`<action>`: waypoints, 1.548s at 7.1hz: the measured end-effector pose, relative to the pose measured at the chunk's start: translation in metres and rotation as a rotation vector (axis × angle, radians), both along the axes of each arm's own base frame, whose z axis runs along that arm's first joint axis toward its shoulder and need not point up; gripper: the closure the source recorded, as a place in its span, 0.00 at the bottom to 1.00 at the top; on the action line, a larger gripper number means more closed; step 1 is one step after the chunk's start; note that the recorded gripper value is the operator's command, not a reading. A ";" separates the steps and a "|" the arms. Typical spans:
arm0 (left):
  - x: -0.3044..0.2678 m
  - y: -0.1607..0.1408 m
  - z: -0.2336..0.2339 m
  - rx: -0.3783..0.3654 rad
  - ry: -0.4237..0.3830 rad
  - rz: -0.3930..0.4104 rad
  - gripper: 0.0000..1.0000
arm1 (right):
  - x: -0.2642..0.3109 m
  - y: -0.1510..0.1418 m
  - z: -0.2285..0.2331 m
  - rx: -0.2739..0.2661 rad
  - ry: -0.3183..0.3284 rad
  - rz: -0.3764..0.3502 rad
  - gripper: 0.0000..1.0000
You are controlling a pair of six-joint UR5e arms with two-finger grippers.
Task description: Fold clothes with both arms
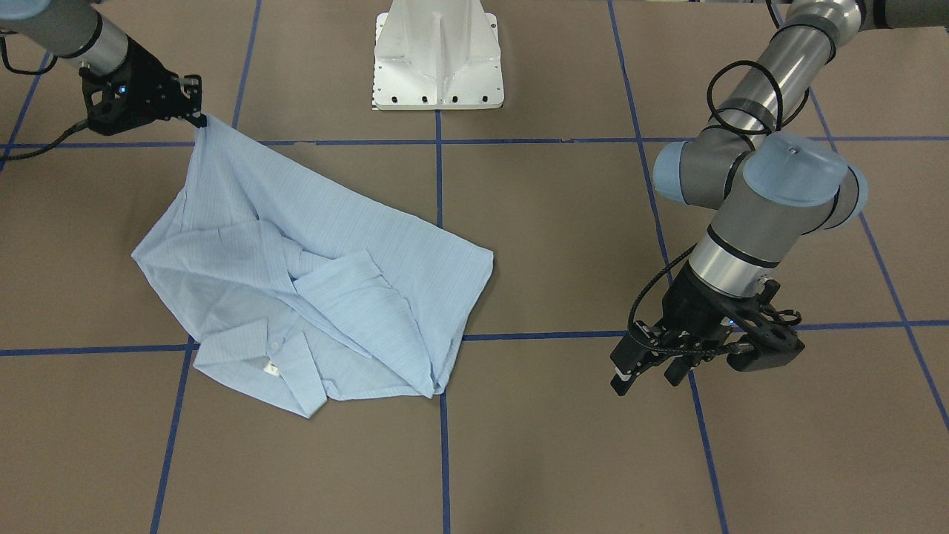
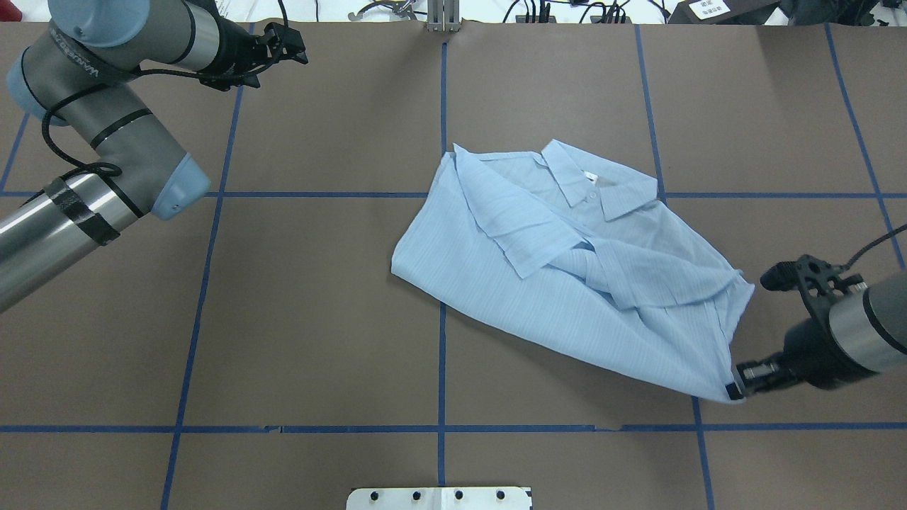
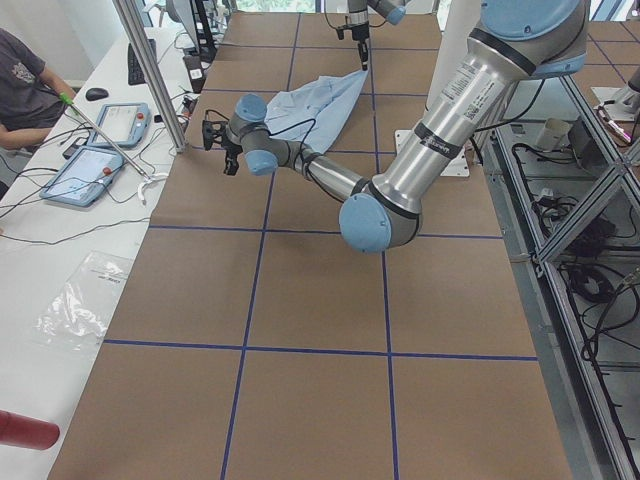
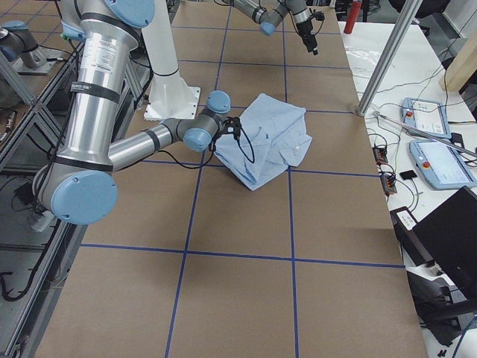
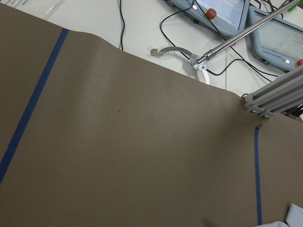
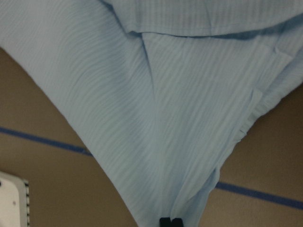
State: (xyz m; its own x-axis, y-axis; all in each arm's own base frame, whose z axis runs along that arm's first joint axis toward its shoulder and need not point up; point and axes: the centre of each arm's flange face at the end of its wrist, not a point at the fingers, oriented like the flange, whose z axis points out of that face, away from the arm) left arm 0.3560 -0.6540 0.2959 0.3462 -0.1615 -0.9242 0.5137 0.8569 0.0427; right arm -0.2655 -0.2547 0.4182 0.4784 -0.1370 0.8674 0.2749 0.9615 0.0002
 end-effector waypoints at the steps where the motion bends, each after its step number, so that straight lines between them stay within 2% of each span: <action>1: 0.003 0.005 0.000 0.002 0.001 -0.009 0.00 | -0.006 0.036 -0.003 -0.012 -0.023 -0.099 1.00; 2: 0.007 0.012 0.002 0.005 0.000 -0.013 0.00 | -0.021 0.067 -0.008 -0.039 -0.034 -0.188 0.01; 3: 0.011 0.018 0.002 0.004 0.004 -0.014 0.00 | -0.037 0.090 -0.014 -0.063 -0.039 -0.253 0.00; 4: 0.016 0.023 -0.001 0.005 0.010 -0.009 0.00 | -0.050 0.101 -0.020 -0.072 -0.050 -0.285 0.00; 5: 0.023 0.031 -0.005 0.009 0.018 0.007 0.00 | -0.059 0.096 -0.028 -0.067 -0.072 -0.273 0.00; 7: 0.059 0.067 -0.023 0.016 0.048 0.077 0.03 | -0.069 0.031 -0.050 -0.026 -0.142 -0.119 0.00; 9: 0.102 0.119 -0.050 -0.055 0.097 0.137 0.08 | -0.039 -0.040 -0.065 0.016 -0.178 0.066 0.00; 11: 0.157 0.177 -0.066 -0.098 0.102 0.197 0.15 | -0.002 -0.083 -0.068 0.044 -0.187 0.195 0.00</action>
State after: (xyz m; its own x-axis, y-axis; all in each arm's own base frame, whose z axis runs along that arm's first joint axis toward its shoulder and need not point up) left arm 0.5127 -0.4772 0.2300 0.2855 -0.1903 -0.9393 0.3335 0.9386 -0.0888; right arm -0.2679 -0.3373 0.3497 0.3317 -0.0975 0.9383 0.0759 0.9942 0.0764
